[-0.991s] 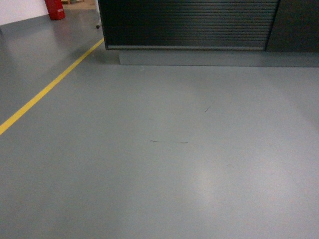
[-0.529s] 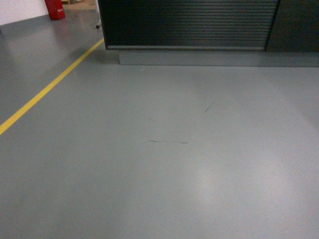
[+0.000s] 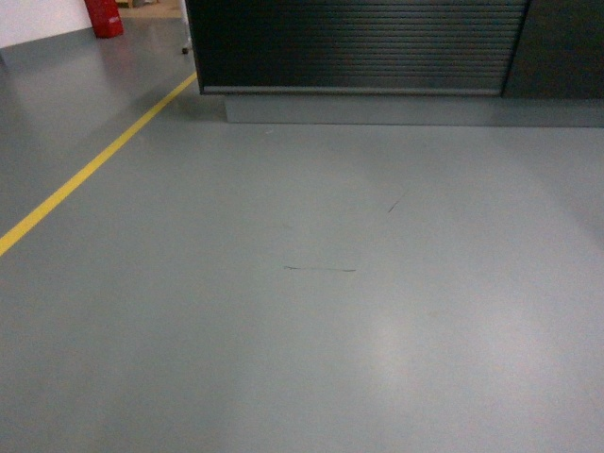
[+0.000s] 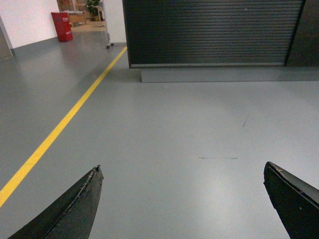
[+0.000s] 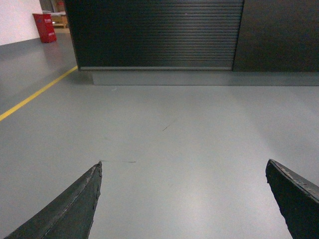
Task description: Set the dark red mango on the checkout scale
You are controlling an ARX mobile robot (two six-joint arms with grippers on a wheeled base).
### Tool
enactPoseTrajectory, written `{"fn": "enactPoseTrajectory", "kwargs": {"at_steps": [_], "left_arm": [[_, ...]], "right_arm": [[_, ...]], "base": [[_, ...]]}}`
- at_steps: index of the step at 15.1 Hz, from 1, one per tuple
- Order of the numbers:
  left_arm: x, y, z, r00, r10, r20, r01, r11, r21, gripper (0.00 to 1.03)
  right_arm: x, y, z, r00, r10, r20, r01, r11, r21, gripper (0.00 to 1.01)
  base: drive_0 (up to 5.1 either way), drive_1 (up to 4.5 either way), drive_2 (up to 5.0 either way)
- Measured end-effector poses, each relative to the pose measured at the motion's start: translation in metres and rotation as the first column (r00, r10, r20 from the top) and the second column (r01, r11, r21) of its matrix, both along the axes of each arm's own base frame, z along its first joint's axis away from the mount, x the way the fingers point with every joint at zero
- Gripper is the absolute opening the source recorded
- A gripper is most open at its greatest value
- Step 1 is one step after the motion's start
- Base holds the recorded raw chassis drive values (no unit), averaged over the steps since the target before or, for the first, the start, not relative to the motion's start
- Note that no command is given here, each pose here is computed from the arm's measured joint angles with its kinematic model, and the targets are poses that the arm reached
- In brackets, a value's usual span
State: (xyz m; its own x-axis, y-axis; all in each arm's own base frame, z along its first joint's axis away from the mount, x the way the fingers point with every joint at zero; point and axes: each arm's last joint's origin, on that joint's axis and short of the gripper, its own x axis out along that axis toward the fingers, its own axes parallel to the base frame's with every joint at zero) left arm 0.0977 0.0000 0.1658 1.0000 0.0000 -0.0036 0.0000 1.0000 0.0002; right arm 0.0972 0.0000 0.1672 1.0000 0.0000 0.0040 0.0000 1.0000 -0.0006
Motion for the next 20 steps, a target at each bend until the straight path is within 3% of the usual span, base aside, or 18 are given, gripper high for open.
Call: {"fn": "enactPoseTrajectory", "kwargs": {"at_steps": [9, 20], "left_arm": [[0.0000, 0.0000, 0.0000, 1.000, 0.000, 0.000, 0.000, 1.0000, 0.000, 0.98], [0.0000, 0.0000, -0.0001, 1.000, 0.000, -0.001, 0.000, 1.0000, 0.000, 0.98]], "right_arm": [[0.0000, 0.0000, 0.0000, 1.000, 0.000, 0.000, 0.000, 1.0000, 0.000, 0.98], [0.0000, 0.0000, -0.0004, 1.000, 0.000, -0.004, 0.000, 1.0000, 0.000, 0.98]], "base": [[0.0, 0.15, -0.1], [0.0, 4.34, -4.3]]}}
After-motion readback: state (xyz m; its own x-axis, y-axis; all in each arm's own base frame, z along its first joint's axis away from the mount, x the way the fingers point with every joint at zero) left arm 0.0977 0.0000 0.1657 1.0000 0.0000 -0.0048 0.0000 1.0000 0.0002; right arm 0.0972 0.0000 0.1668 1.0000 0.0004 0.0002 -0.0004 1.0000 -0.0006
